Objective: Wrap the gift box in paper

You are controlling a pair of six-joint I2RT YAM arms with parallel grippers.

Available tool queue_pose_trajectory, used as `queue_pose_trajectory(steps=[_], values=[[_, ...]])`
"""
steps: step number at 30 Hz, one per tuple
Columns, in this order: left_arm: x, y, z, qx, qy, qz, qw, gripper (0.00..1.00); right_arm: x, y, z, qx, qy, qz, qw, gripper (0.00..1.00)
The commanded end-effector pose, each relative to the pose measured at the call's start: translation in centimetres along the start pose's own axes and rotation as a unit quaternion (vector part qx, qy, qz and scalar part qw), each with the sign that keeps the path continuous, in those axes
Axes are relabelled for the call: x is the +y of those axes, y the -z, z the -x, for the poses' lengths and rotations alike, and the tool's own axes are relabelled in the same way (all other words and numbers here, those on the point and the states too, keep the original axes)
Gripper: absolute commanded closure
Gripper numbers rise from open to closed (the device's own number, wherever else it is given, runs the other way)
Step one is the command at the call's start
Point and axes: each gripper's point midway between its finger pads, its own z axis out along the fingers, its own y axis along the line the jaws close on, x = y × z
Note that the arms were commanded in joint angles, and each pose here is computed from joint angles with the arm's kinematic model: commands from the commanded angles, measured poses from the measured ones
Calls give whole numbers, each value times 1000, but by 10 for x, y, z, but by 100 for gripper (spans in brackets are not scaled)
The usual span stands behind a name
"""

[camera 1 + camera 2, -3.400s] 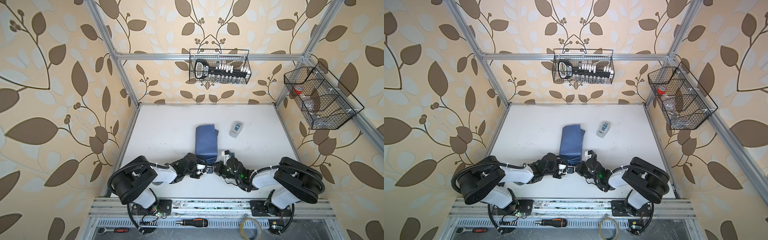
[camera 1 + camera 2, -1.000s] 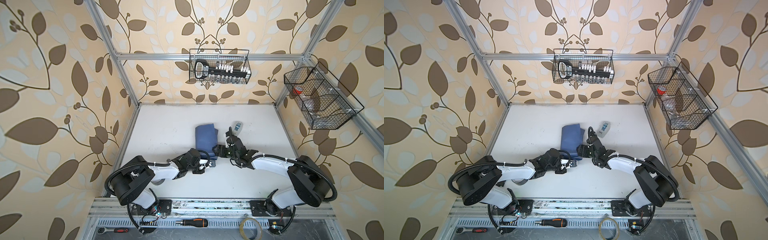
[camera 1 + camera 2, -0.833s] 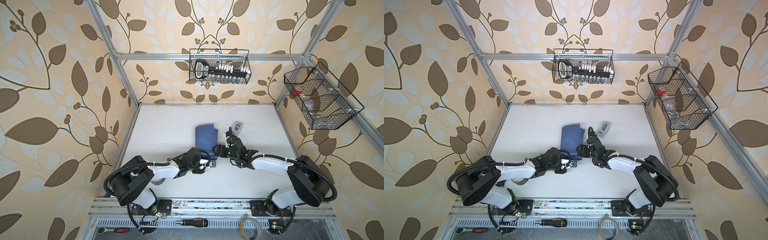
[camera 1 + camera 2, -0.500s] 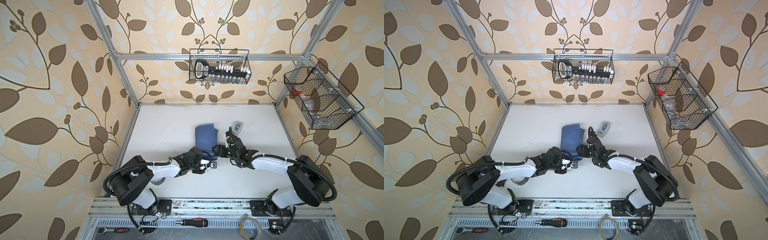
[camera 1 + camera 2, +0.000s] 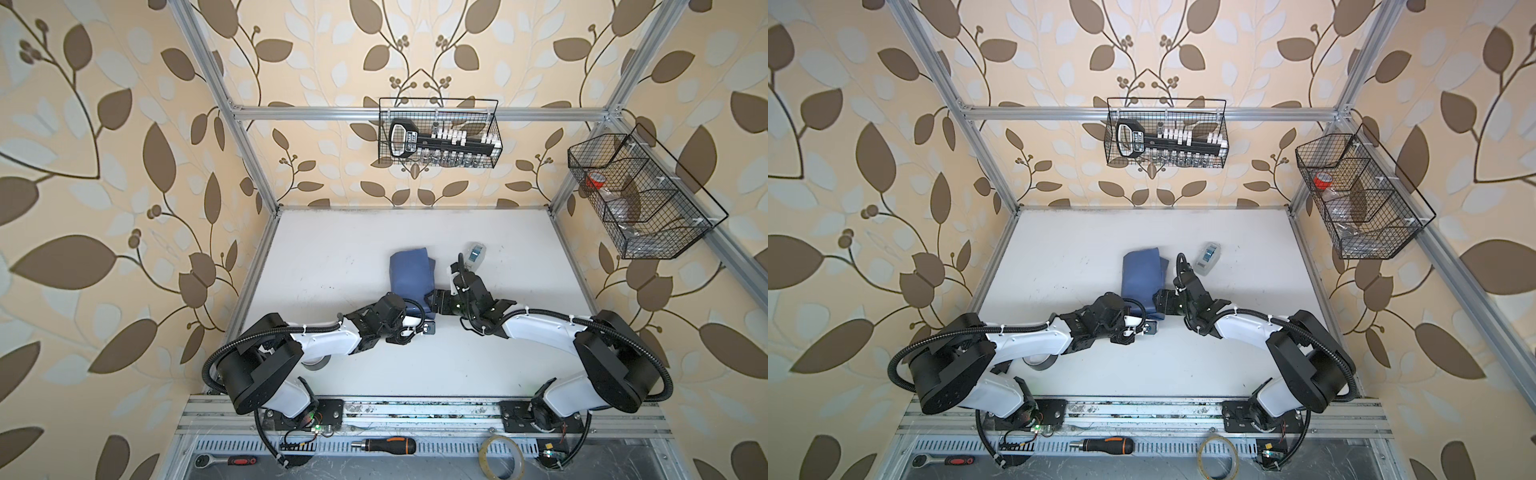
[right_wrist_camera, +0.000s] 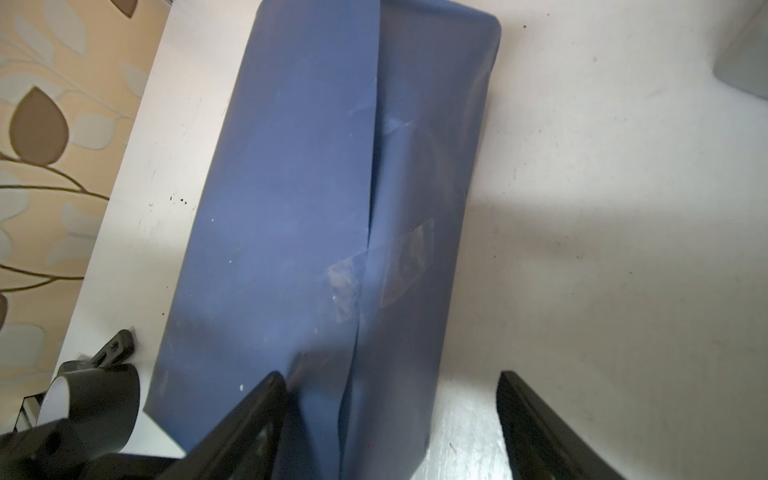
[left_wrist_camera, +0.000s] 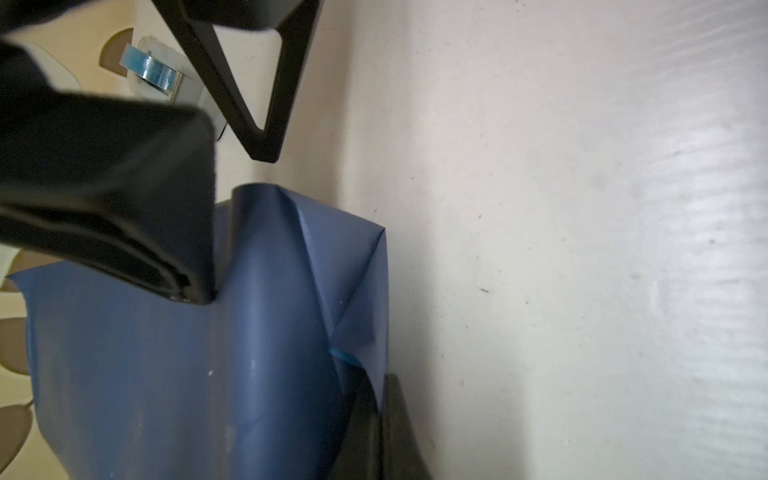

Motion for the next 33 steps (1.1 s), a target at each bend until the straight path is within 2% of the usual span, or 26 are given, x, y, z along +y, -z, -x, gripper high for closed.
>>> queue_pose_trajectory(steps=[1, 7, 33], values=[[27, 9, 27, -39, -42, 49, 997, 100, -49, -4, -44, 63, 18, -88, 994, 21], [32, 3, 13, -12, -37, 66, 997, 100, -50, -5, -45, 66, 21, -89, 994, 21], [33, -4, -1, 4, 5, 77, 997, 100, -27, 4, -27, 53, 67, -44, 995, 21]])
